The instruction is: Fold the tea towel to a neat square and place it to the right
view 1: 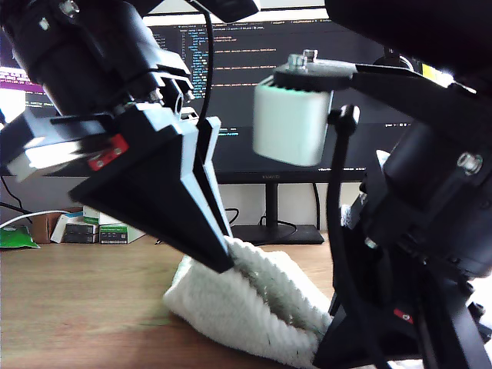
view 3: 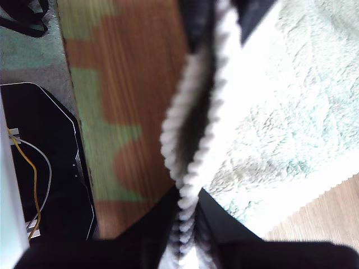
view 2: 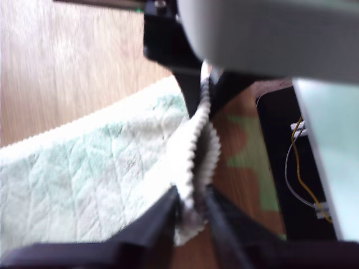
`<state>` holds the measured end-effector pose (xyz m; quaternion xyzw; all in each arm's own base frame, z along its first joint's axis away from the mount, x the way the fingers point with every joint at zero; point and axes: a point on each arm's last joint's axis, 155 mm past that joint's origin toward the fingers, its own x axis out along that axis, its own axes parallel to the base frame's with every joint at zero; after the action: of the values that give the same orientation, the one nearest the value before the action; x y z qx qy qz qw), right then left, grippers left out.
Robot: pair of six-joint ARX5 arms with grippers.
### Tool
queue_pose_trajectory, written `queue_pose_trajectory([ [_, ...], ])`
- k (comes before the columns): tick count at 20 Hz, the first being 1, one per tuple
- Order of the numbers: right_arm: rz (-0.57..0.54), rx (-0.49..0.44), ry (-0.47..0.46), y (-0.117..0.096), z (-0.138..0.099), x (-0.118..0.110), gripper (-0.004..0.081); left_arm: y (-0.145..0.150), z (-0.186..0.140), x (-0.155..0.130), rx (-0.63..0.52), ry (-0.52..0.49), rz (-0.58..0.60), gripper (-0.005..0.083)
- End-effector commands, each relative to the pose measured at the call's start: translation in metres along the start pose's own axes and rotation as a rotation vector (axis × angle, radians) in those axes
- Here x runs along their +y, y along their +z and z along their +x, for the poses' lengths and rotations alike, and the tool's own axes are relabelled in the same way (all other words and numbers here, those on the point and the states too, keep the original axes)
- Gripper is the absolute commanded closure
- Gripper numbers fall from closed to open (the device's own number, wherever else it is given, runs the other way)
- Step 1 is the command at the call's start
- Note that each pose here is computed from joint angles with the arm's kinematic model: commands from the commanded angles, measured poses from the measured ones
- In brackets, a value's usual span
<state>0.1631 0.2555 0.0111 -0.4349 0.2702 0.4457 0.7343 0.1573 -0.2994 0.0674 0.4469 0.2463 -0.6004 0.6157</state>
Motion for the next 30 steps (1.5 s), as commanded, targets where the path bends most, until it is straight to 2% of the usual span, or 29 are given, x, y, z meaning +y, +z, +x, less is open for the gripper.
queue_pose_trajectory([
  [1,-0.004,0.013,0.004,-0.005,0.002,0.003,0.0783,0.000,-0.004,0.000,0.000,0.003,0.018,0.0302],
  [10,-0.001,-0.001,0.009,-0.001,0.002,0.003,0.0783,-0.021,-0.005,-0.015,0.084,-0.054,0.040,0.0300],
  [16,0.002,-0.014,0.011,0.002,0.002,0.003,0.0783,-0.020,-0.001,-0.010,0.082,-0.030,0.043,0.0303],
  [20,0.002,-0.015,0.012,0.002,0.002,0.004,0.0783,-0.029,0.011,-0.017,0.140,-0.050,0.057,0.0309],
  [23,0.002,-0.015,0.012,0.002,0.002,0.003,0.0783,-0.033,0.015,-0.018,0.201,-0.011,0.073,0.0341],
  [26,0.017,-0.010,0.006,0.000,0.003,0.000,0.0783,-0.042,0.012,-0.016,0.271,0.051,0.016,0.0363],
  [30,0.036,-0.013,0.009,0.000,0.004,-0.004,0.0783,-0.043,0.011,-0.017,0.283,0.075,-0.061,0.0364],
])
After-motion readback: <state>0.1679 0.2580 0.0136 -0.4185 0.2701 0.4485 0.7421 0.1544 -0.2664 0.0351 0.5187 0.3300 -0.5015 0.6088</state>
